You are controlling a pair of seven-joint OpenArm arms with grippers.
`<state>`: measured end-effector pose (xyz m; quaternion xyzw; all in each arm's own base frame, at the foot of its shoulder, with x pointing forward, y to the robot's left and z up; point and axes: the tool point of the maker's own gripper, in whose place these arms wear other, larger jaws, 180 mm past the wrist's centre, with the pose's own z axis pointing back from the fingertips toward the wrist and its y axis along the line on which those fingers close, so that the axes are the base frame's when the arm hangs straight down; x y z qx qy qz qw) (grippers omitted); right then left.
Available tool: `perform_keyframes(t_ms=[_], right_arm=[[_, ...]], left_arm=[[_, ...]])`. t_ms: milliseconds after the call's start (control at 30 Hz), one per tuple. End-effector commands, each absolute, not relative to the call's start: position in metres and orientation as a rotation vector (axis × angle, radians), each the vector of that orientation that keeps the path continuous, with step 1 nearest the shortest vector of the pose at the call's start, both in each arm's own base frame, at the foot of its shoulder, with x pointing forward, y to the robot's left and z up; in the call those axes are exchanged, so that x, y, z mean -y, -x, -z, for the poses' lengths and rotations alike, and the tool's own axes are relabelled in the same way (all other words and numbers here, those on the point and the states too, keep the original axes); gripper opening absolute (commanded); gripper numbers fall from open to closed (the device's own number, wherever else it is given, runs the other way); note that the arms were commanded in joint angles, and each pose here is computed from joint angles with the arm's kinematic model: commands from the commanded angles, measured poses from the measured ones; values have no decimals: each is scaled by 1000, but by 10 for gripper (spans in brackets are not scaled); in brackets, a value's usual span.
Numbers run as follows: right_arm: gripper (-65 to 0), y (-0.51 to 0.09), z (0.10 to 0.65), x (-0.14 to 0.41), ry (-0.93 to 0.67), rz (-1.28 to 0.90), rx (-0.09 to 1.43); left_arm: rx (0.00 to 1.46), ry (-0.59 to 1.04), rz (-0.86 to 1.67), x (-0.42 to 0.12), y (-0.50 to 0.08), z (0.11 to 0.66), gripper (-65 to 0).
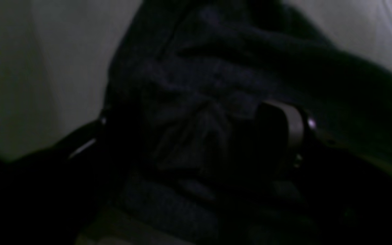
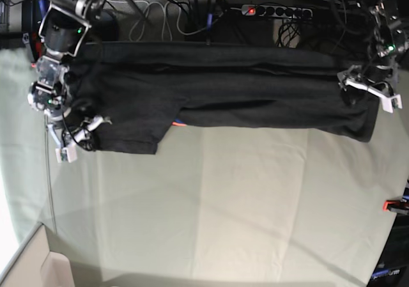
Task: Layout the t-shirt on the table in an organized manner, then fold the t-shirt properly
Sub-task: 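Regrasp the folded strip's ends with both grippers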
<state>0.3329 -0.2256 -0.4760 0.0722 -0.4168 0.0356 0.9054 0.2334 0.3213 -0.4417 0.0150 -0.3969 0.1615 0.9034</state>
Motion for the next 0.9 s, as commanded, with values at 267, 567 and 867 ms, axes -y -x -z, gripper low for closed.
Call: perform_keyframes(t_ms=[267, 567, 867], right_arm=[[-650, -325, 409, 244, -65, -93, 1047], [-650, -266, 356, 234, -40, -114, 1166], [-650, -210, 395, 231, -99, -49, 1035]], left_arm=[[995, -54, -315, -325, -261, 388, -128], [998, -49, -331, -326, -269, 391, -128], [1000, -65, -318, -333, -270, 387, -128]])
